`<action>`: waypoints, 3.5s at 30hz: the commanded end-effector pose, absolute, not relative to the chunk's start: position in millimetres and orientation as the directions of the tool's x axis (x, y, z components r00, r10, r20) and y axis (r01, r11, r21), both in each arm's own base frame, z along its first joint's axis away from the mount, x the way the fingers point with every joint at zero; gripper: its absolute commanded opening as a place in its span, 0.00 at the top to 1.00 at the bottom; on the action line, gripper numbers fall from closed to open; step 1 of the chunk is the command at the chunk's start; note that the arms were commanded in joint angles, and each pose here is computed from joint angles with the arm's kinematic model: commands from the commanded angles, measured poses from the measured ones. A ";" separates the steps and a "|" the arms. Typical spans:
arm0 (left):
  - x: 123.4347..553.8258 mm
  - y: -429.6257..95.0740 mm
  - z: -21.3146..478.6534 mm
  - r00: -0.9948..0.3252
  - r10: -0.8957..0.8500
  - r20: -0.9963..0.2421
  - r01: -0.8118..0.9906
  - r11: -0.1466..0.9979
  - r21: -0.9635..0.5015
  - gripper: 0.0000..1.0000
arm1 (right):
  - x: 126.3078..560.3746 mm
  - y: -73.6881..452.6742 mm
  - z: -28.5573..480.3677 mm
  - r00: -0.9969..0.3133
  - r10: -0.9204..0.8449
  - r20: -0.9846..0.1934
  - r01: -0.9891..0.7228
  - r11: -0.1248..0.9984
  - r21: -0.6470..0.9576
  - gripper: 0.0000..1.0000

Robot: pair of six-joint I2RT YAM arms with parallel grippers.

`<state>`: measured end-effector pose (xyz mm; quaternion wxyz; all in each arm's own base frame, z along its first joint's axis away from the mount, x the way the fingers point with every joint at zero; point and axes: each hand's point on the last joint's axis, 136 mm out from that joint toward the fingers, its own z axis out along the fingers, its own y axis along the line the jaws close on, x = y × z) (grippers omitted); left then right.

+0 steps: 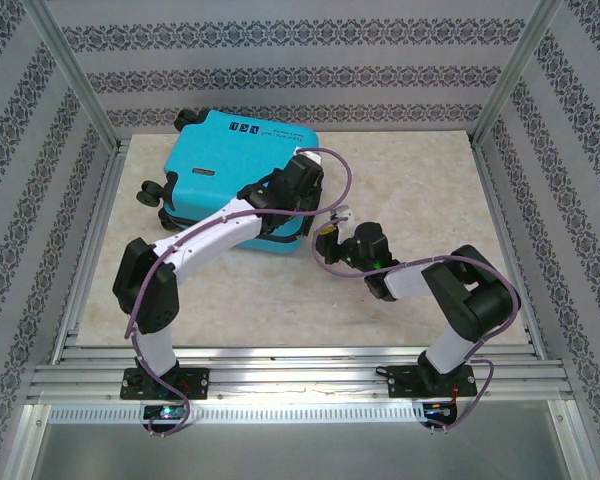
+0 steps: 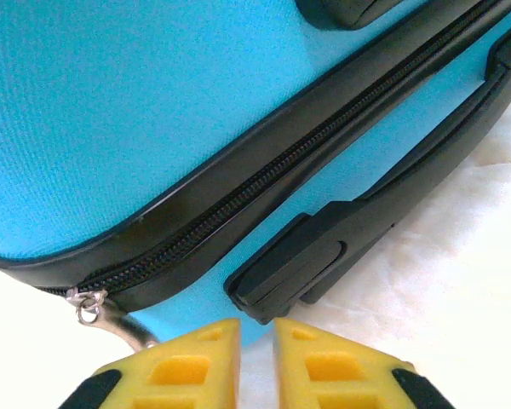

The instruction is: Pack the luggage

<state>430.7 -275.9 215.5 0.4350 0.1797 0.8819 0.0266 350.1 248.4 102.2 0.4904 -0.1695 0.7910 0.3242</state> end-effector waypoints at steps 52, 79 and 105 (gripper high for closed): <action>466.7 68.0 207.2 -0.402 -0.852 -0.337 -0.166 0.429 -0.888 0.95 | 373.0 235.5 116.1 -0.715 0.296 -0.633 -0.439 0.514 0.737 0.25; 464.7 51.8 244.3 -0.397 -0.903 0.164 0.093 -0.218 -0.972 1.00 | 329.8 289.6 109.4 -0.575 -0.010 -0.818 -0.584 0.705 0.402 0.34; 471.3 45.5 240.9 -0.439 -0.868 0.233 0.089 -0.300 -0.950 1.00 | 344.4 303.4 92.9 -0.430 -0.213 -0.878 -0.597 0.796 0.100 0.68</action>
